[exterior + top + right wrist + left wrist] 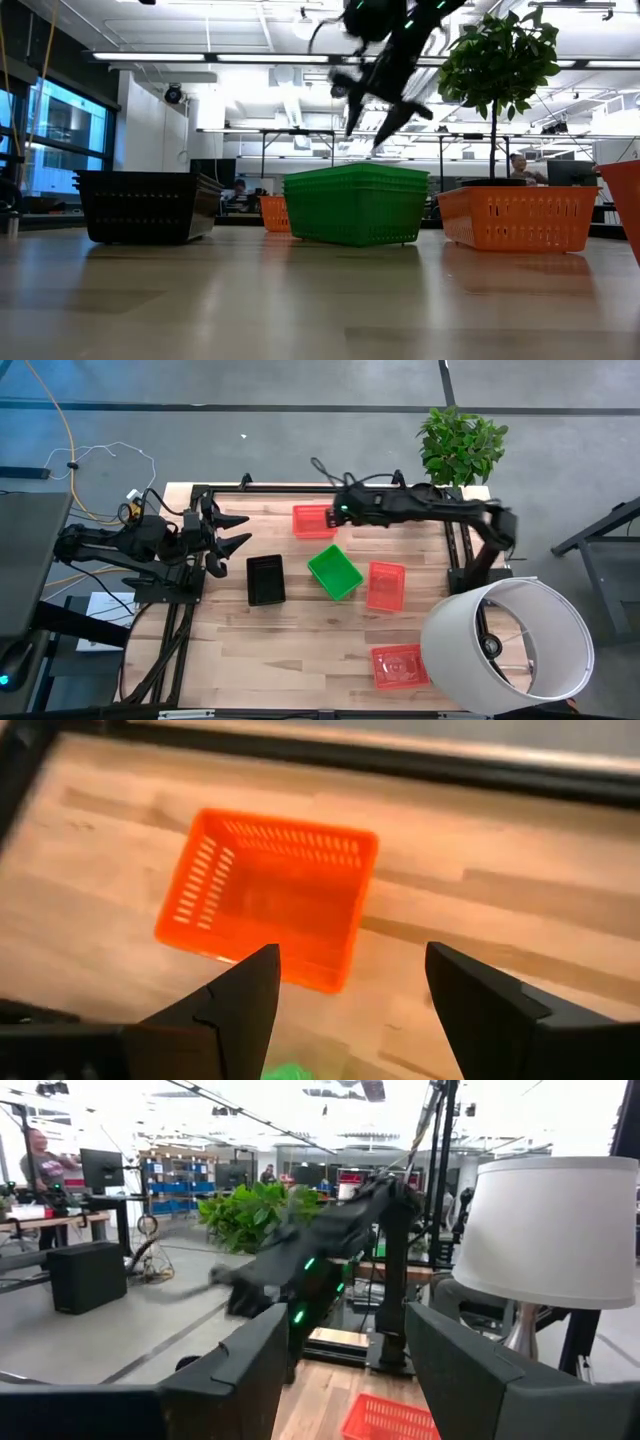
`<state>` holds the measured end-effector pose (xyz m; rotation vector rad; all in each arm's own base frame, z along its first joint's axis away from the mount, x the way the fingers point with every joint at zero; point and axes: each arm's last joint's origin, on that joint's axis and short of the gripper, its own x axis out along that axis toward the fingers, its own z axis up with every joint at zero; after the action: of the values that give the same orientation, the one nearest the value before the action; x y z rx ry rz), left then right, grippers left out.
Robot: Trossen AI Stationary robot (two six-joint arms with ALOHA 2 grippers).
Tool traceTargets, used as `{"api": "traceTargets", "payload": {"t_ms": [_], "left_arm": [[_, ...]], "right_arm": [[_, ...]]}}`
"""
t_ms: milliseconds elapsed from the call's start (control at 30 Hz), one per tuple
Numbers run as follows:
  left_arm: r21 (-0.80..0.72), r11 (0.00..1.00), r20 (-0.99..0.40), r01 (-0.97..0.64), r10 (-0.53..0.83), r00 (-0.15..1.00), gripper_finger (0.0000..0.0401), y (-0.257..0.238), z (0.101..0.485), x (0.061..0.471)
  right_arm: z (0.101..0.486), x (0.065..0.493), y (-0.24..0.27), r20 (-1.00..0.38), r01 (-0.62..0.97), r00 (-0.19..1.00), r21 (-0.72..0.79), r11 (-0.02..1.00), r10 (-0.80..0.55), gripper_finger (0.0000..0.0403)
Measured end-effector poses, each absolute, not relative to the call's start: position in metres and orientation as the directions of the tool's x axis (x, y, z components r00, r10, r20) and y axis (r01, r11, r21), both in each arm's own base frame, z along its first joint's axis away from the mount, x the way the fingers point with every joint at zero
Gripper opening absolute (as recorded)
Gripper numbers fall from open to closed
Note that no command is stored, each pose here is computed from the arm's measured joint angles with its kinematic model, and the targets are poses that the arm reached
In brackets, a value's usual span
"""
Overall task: Stack baskets by color
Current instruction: Stack the top orange basket on the orange basket
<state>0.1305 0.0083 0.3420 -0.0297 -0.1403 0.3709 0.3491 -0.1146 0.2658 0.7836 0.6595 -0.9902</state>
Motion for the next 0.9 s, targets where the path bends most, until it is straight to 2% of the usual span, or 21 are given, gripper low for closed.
{"api": "traceTargets", "payload": {"t_ms": [167,300,533,733,900], "left_arm": [[-0.054,0.932,0.131,-0.360,0.364,0.922,0.0193,0.008,0.342,0.130],[-0.052,0.931,0.132,-0.360,0.364,0.922,0.0191,0.008,0.342,0.130],[-0.052,0.931,0.131,-0.361,0.365,0.922,0.0193,0.008,0.342,0.130],[-0.053,0.930,0.131,-0.362,0.366,0.921,0.0191,0.008,0.342,0.130],[-0.062,0.930,0.131,-0.362,0.367,0.921,0.0191,0.008,0.342,0.130]], "right_arm": [[0.221,0.375,-0.131,-0.849,0.935,0.312,0.194,0.297,-0.426,0.0234],[0.197,0.383,-0.140,-0.879,0.951,0.277,0.192,0.243,-0.388,0.0223],[0.184,0.385,-0.144,-0.874,0.970,0.225,0.159,0.184,-0.430,0.0178],[0.184,0.390,-0.147,-0.859,0.961,0.271,0.212,0.180,-0.434,0.0148],[0.180,0.392,-0.150,-0.859,0.954,0.292,0.231,0.191,-0.421,0.0142]]}}
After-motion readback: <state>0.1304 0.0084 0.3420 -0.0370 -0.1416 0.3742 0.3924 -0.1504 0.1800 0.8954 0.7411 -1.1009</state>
